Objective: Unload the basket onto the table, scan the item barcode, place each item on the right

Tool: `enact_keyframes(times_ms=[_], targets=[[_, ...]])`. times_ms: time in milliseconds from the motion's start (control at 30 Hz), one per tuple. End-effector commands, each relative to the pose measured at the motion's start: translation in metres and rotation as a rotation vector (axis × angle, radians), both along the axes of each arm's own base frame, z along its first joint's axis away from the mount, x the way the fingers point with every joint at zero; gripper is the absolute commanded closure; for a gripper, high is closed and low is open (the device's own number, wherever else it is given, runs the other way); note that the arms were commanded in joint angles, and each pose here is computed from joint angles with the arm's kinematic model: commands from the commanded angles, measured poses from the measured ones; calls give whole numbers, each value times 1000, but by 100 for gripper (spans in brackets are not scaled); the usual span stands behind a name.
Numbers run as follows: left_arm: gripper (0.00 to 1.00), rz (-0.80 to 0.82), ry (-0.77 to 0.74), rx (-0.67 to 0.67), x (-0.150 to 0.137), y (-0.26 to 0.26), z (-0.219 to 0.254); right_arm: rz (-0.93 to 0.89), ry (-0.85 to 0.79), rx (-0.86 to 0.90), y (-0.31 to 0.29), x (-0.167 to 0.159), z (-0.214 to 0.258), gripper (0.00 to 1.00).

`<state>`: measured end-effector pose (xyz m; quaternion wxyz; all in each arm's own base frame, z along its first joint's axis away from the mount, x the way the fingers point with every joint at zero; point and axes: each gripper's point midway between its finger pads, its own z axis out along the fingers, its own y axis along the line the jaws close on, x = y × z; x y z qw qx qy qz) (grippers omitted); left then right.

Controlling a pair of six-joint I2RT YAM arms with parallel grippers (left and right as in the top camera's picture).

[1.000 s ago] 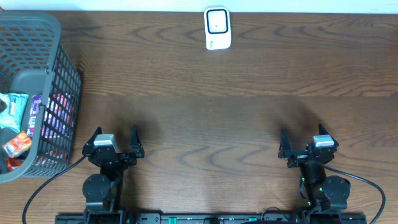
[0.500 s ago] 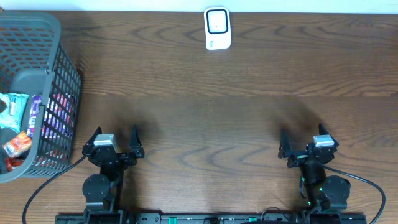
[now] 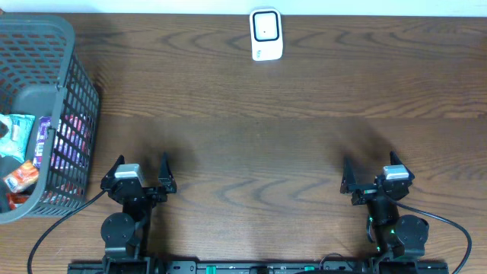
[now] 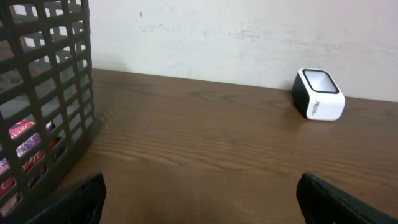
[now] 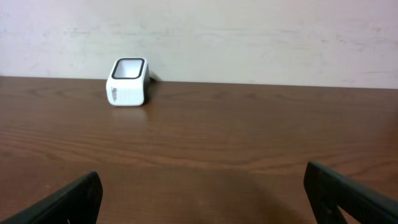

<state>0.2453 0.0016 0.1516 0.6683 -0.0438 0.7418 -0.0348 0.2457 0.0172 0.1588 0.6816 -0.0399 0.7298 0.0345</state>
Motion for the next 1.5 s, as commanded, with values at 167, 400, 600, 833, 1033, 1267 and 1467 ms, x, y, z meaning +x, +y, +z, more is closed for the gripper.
enact_keyframes(times_ms=[167, 400, 600, 833, 1033, 1267, 1467], targets=[[2, 14, 51, 18, -1, 3, -15, -16, 8, -12, -4, 0, -3, 1], [2, 14, 51, 19, -1, 3, -15, -16, 8, -12, -4, 0, -3, 1], [2, 14, 51, 19, -1, 3, -15, -16, 8, -12, -4, 0, -3, 1], [2, -119, 40, -158, -2, -23, -10, -16, 8, -12, -4, 0, -3, 1], [2, -388, -67, -289, -12, -67, 27, -16, 8, -12, -4, 0, -3, 1], [2, -666, -464, -247, -58, -98, 140, -16, 8, -12, -4, 0, -3, 1], [2, -520, -672, -190, -81, -74, 228, -16, 8, -12, -4, 0, -3, 1]])
